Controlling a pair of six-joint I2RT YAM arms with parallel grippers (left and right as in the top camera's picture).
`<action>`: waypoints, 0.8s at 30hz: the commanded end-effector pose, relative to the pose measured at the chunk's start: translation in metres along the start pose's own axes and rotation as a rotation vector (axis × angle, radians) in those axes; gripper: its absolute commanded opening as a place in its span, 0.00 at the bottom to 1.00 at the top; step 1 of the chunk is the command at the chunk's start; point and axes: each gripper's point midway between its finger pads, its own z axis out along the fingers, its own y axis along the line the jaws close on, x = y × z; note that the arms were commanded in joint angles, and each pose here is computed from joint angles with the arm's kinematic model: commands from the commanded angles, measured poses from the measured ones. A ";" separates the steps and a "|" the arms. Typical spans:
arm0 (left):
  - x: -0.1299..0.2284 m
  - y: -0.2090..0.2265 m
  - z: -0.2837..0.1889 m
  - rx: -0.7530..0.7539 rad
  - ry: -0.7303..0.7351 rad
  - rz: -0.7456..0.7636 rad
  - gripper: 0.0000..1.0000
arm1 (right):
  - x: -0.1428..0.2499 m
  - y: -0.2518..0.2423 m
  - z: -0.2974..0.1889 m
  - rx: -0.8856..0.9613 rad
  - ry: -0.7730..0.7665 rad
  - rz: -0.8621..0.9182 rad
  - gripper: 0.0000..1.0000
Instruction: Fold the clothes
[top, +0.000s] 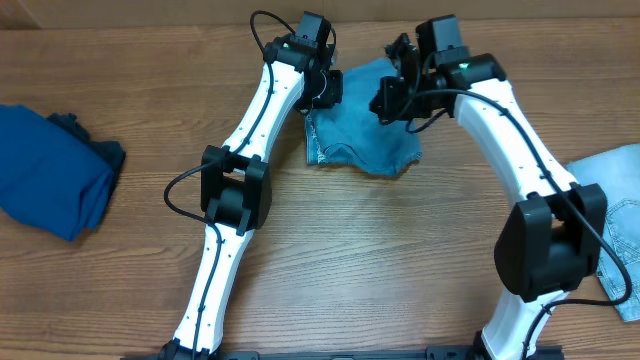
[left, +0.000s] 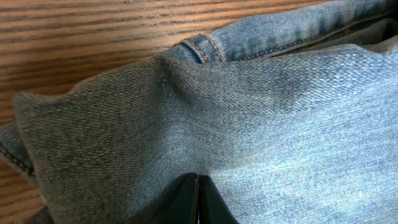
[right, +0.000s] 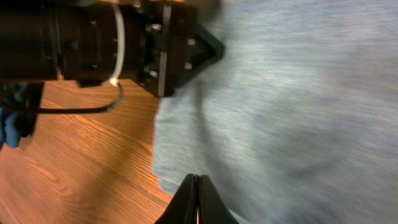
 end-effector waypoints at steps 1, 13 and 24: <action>0.019 0.038 0.031 -0.083 0.075 -0.059 0.04 | 0.011 0.014 0.036 -0.040 0.053 0.025 0.04; 0.022 0.040 0.030 -0.082 0.091 -0.067 0.04 | 0.107 0.024 0.106 0.000 0.403 -0.015 0.04; -0.029 0.032 -0.107 -0.117 -0.113 -0.087 0.16 | 0.046 0.054 0.000 0.109 0.101 -0.188 0.04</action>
